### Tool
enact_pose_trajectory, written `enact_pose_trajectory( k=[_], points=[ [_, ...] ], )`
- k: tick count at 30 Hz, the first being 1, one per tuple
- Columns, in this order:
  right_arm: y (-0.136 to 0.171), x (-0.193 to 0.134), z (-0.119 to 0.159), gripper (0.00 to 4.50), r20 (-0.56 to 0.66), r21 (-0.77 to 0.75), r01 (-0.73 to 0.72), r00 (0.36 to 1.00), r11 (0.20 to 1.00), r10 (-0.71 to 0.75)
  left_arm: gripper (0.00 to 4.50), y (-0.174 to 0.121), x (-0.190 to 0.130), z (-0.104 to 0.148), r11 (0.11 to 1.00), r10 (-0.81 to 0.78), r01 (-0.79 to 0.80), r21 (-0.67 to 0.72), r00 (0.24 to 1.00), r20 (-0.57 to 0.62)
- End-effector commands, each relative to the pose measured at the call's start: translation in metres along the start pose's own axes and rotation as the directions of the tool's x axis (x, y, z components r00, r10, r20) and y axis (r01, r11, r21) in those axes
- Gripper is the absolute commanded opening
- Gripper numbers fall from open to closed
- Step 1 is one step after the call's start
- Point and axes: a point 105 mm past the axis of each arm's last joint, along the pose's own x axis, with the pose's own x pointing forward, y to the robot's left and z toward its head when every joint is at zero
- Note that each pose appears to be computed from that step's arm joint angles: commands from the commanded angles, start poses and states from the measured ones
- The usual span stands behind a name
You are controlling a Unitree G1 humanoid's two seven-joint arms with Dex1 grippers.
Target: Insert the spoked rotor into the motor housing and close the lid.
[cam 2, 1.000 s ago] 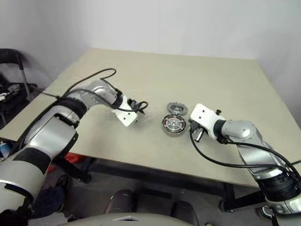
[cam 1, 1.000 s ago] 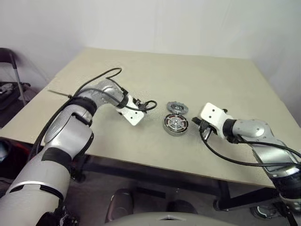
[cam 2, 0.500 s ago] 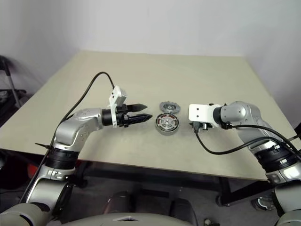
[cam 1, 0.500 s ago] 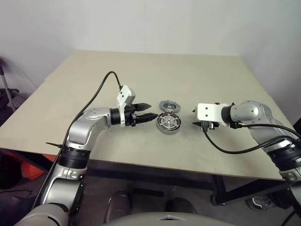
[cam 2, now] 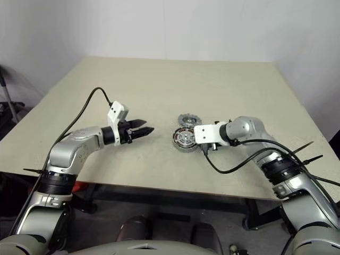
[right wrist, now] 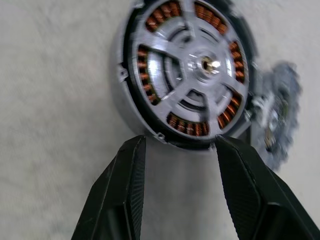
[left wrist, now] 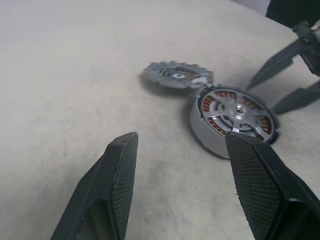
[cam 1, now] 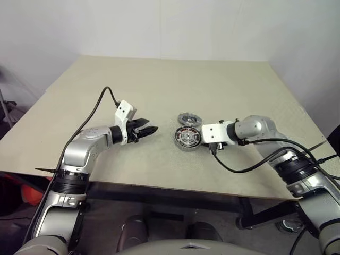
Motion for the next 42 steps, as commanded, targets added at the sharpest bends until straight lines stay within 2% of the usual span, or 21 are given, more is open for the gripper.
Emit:
enact_pose_trajectory(
  k=[1,8,15,20,23,27,31,32,36,42],
  points=[
    [-0.005,-0.002,0.013,2.20,0.020,-0.063,0.009,1.000,0.998,-0.008,2.95,-0.002,0.003,0.019,0.999,0.000,-0.002,0.049,0.999,0.052],
    [0.003,-0.005,0.018,2.20,0.021,-0.112,-0.032,0.999,0.993,0.034,2.95,-0.001,0.008,0.009,0.999,0.025,-0.027,0.045,0.999,0.037],
    [0.021,0.009,0.008,2.20,0.017,-0.060,-0.127,0.992,0.990,0.128,2.95,0.001,0.011,0.008,0.997,0.056,-0.057,0.041,0.998,0.040],
    [0.021,0.012,-0.003,2.20,-0.008,-0.053,-0.129,0.992,0.990,0.129,2.95,-0.002,0.010,0.005,0.997,0.063,-0.065,0.040,0.997,0.039],
    [0.010,0.009,-0.001,1.61,-0.001,-0.065,-0.113,0.994,0.991,0.113,2.95,-0.001,0.009,0.002,0.996,0.082,-0.083,0.035,0.996,0.037],
    [-0.001,0.009,-0.002,0.37,-0.015,-0.083,-0.083,0.997,0.993,0.082,2.95,0.000,0.009,0.002,0.995,0.092,-0.093,0.031,0.995,0.041],
    [-0.008,0.011,0.000,0.37,-0.013,-0.088,-0.076,0.997,0.993,0.075,2.95,0.000,0.009,0.001,0.995,0.097,-0.098,0.029,0.994,0.042],
    [-0.009,0.010,0.001,0.06,-0.010,-0.088,-0.075,0.997,0.993,0.074,2.95,0.001,0.009,0.001,0.994,0.101,-0.102,0.030,0.994,0.041],
    [-0.018,0.007,0.003,0.01,-0.007,-0.081,-0.035,0.999,0.996,0.035,2.95,0.004,0.008,-0.001,0.993,0.114,-0.115,0.029,0.993,0.037],
    [-0.030,-0.002,0.032,0.01,0.101,0.091,0.004,0.995,0.996,-0.013,2.95,0.008,0.005,-0.003,0.990,0.137,-0.139,0.031,0.990,0.034]
  ],
)
